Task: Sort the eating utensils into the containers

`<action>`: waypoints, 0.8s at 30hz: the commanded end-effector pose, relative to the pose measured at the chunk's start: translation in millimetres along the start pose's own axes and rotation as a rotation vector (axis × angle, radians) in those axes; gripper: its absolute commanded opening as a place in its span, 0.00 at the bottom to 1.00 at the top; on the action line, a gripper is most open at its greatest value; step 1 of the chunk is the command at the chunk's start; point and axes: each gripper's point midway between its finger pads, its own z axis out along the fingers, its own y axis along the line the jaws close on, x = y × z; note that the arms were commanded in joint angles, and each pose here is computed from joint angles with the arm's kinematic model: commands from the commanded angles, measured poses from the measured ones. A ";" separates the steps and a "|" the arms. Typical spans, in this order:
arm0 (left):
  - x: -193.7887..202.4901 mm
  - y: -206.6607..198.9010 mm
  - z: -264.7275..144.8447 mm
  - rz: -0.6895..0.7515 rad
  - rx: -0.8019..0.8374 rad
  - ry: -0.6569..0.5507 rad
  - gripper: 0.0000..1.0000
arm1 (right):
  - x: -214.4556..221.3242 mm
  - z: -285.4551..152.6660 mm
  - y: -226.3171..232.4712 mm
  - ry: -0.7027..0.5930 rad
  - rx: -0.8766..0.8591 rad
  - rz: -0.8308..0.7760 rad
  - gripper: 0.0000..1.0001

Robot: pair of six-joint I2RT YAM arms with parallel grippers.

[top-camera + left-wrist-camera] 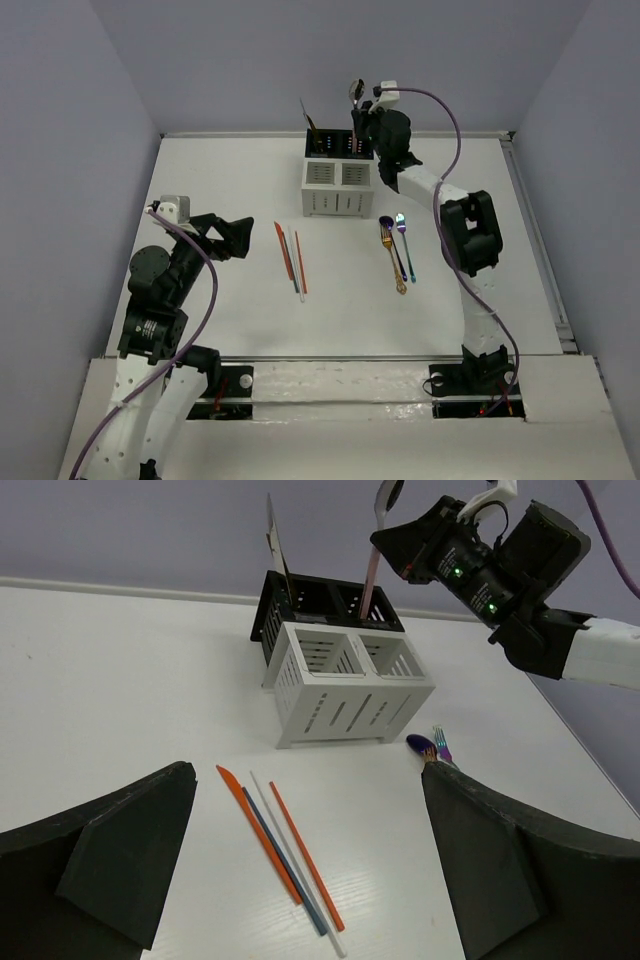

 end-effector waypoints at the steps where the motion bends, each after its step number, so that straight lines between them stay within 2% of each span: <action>1: -8.3 -7.0 2.0 0.013 0.035 -0.031 0.99 | -29.7 -1.6 15.2 -0.091 -0.063 0.013 0.09; 3: -8.7 -6.9 2.0 0.014 0.034 -0.033 0.99 | -31.8 -5.3 18.3 -0.084 -0.080 0.009 0.22; 4: -9.4 -7.2 1.4 0.014 0.035 -0.035 0.99 | -30.2 -7.3 20.5 -0.072 -0.094 0.005 0.37; 6: -9.8 -7.2 0.9 0.015 0.034 -0.039 0.99 | -40.1 -11.3 27.3 -0.066 -0.125 0.003 0.52; 7: -9.7 -7.4 0.5 0.015 0.036 -0.038 0.99 | -43.3 -12.6 29.2 -0.059 -0.135 -0.003 0.54; 11: -12.9 -7.4 -1.6 0.018 0.032 -0.052 0.99 | -61.4 -25.8 30.6 -0.027 -0.131 -0.005 0.55; 15: -13.8 -8.1 -3.8 0.017 0.034 -0.058 0.99 | -79.7 -61.1 30.2 -0.006 -0.119 0.030 0.52; 16: -15.0 -9.0 -4.8 0.018 0.038 -0.063 0.99 | -76.6 -81.9 29.2 0.021 -0.114 0.061 0.50; 18: -16.3 -8.8 -6.1 0.018 0.035 -0.069 0.99 | -63.3 -103.9 25.6 0.083 -0.091 0.104 0.45; 19: -16.4 -8.6 -6.1 0.017 0.034 -0.070 0.99 | -37.7 -119.9 20.8 0.152 -0.068 0.134 0.43; 21: -16.5 -8.3 -6.0 0.017 0.032 -0.070 0.99 | -24.8 -145.2 15.5 0.239 -0.030 0.157 0.40; 24: -15.8 -8.9 -6.3 0.017 0.032 -0.069 0.99 | 18.1 -184.5 -2.3 0.408 0.071 0.165 0.35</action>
